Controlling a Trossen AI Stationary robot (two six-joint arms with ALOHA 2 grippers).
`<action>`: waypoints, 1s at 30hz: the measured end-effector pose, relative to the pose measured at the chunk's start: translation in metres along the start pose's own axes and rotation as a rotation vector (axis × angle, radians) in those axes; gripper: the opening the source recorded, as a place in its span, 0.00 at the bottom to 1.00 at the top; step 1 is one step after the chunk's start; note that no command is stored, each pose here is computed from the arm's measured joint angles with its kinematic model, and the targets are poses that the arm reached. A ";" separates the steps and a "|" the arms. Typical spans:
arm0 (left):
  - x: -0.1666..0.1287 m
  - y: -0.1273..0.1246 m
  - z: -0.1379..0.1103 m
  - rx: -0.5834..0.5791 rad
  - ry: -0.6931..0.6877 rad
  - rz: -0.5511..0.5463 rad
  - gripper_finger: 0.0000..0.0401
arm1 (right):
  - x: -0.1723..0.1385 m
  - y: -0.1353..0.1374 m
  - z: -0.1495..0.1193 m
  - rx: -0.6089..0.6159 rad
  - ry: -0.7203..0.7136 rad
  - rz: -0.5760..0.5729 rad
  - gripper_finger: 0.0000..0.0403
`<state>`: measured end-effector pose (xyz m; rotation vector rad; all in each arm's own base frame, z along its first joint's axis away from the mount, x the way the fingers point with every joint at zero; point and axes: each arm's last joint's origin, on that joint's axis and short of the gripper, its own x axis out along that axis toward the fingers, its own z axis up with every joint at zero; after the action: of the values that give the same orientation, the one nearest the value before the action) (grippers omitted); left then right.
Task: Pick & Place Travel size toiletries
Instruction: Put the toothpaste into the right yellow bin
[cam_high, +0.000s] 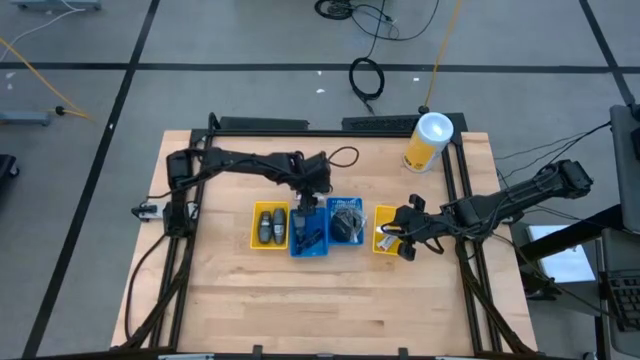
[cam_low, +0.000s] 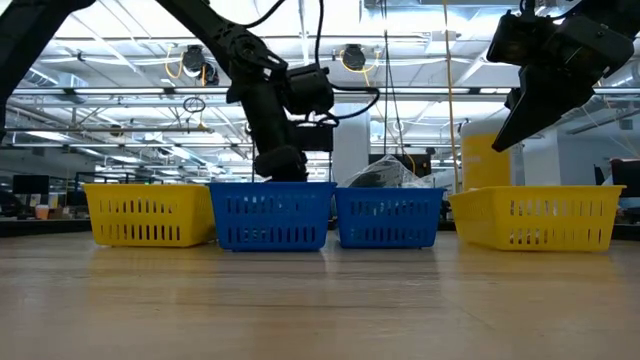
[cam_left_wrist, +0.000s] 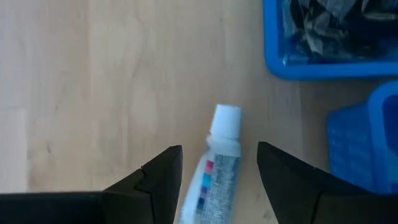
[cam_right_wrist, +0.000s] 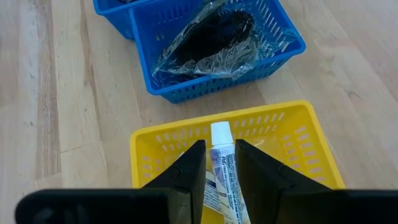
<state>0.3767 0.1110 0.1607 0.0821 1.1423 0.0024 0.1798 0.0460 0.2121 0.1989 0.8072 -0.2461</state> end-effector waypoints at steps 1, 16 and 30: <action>0.002 0.000 -0.001 -0.001 0.006 -0.003 0.52 | 0.000 0.000 0.000 0.000 -0.001 0.000 0.19; 0.015 0.001 -0.002 -0.022 0.007 -0.012 0.52 | 0.000 0.000 0.001 0.003 -0.007 0.005 0.19; 0.022 0.003 -0.006 -0.042 0.015 -0.068 0.19 | 0.000 0.001 0.001 0.006 -0.012 0.008 0.19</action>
<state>0.3807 0.1159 0.1382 0.0057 1.1591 -0.0334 0.1808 0.0464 0.2130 0.2057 0.7937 -0.2419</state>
